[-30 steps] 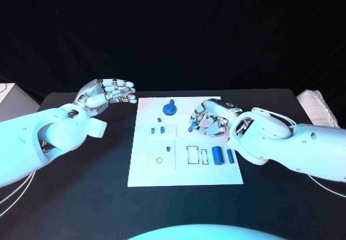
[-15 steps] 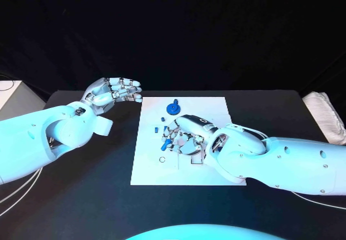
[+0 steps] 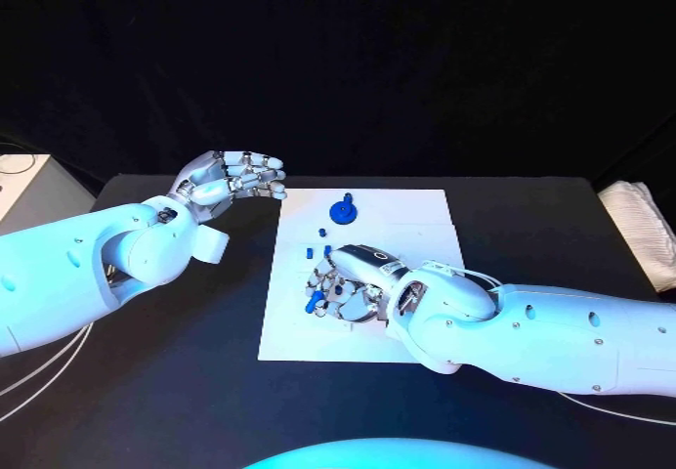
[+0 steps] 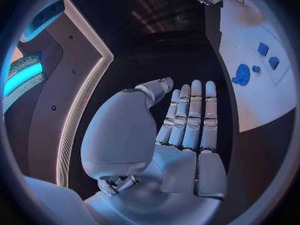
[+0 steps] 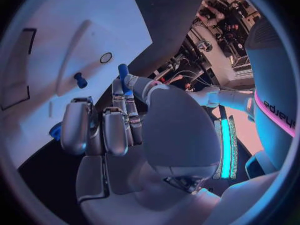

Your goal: Assemble the parts on the task board

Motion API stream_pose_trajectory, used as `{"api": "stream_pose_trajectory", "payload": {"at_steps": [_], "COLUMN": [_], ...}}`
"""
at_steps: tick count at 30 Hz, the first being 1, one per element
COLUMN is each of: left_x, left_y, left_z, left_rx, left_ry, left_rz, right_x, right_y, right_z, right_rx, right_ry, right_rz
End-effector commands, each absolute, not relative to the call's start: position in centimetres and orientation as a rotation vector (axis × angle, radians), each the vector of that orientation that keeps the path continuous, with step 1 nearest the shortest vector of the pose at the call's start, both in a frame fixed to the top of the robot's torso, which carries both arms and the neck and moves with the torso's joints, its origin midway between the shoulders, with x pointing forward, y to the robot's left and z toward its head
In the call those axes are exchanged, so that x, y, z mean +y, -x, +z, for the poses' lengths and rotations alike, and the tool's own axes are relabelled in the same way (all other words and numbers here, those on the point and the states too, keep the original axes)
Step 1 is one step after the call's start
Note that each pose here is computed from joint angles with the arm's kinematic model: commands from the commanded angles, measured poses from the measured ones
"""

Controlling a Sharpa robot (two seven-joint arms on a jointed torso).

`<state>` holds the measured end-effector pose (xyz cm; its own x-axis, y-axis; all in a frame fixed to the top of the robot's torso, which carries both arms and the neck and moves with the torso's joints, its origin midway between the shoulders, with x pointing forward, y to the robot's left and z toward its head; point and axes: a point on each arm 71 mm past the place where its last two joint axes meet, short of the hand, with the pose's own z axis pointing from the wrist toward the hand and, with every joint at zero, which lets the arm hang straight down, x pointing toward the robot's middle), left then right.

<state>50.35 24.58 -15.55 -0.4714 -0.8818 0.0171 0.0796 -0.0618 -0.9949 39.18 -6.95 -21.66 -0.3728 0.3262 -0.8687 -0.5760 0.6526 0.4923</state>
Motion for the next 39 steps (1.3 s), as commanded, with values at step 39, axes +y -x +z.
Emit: {"api": "stream_pose_trajectory", "payload": {"at_steps": [39], "left_x": [24.72], "left_y": [-50.33], "left_z": [-15.56], "left_rx": [1.476], "left_ry": [0.898], "left_rz": [-1.649], "right_x": [-7.06], "right_y": [-38.85], "right_z": [-22.52], "right_rx": [1.693], "right_ry": [0.406], "right_rz": [0.772]}}
